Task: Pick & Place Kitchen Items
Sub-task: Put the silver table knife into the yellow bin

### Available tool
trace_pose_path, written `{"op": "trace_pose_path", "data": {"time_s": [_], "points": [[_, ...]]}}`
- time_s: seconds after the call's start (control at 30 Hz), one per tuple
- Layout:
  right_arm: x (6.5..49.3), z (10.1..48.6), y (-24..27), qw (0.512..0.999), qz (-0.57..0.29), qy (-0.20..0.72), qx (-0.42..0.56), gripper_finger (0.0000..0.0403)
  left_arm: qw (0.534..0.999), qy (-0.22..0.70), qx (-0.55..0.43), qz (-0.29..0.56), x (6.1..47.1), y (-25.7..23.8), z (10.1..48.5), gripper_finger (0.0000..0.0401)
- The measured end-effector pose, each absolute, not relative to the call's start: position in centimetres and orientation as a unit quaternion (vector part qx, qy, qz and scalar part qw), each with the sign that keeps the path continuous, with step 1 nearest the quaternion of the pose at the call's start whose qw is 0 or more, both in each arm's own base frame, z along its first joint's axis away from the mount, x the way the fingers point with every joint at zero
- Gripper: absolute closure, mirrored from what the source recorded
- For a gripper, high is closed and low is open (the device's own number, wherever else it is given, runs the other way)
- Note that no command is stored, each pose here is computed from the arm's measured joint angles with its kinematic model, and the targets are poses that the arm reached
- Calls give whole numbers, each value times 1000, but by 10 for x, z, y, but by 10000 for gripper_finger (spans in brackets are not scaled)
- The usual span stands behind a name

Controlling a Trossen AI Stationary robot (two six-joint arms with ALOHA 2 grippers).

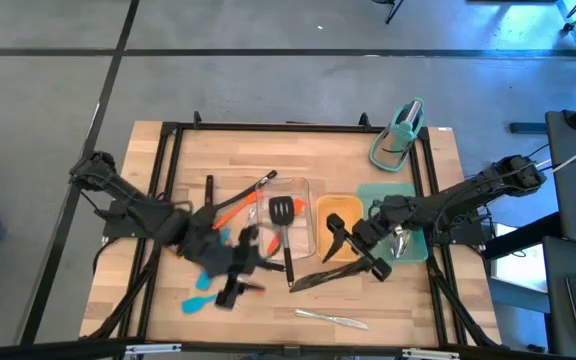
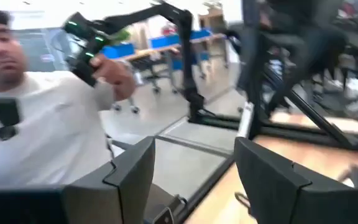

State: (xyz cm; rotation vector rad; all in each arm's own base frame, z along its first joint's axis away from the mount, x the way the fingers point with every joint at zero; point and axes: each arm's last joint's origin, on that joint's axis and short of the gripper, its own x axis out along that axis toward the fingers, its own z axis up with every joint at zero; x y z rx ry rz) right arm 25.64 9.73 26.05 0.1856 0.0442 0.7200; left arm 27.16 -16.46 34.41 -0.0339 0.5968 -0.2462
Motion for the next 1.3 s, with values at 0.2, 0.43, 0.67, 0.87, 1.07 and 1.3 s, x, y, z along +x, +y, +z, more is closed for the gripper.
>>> {"op": "trace_pose_path", "data": {"time_s": [0.2, 0.43, 0.67, 0.87, 1.07, 1.3], "points": [[247, 250, 123, 946, 296, 78, 108, 181, 961, 265, 49, -57, 259, -212, 326, 191], [225, 238, 156, 959, 214, 137, 123, 181, 957, 279, 80, -23, 284, -249, 269, 192], [204, 227, 188, 969, 155, 141, 131, 181, 962, 251, 56, -89, 329, -262, 227, 192], [197, 200, 212, 977, 90, 146, 127, 180, 972, 211, 55, -92, 346, -263, 217, 192], [199, 177, 229, 976, 94, 146, 129, 180, 978, 199, 57, -7, 332, -285, 199, 192], [203, 156, 242, 959, 170, 167, 152, 180, 978, 207, 1, 24, 332, -294, 169, 192]]}}
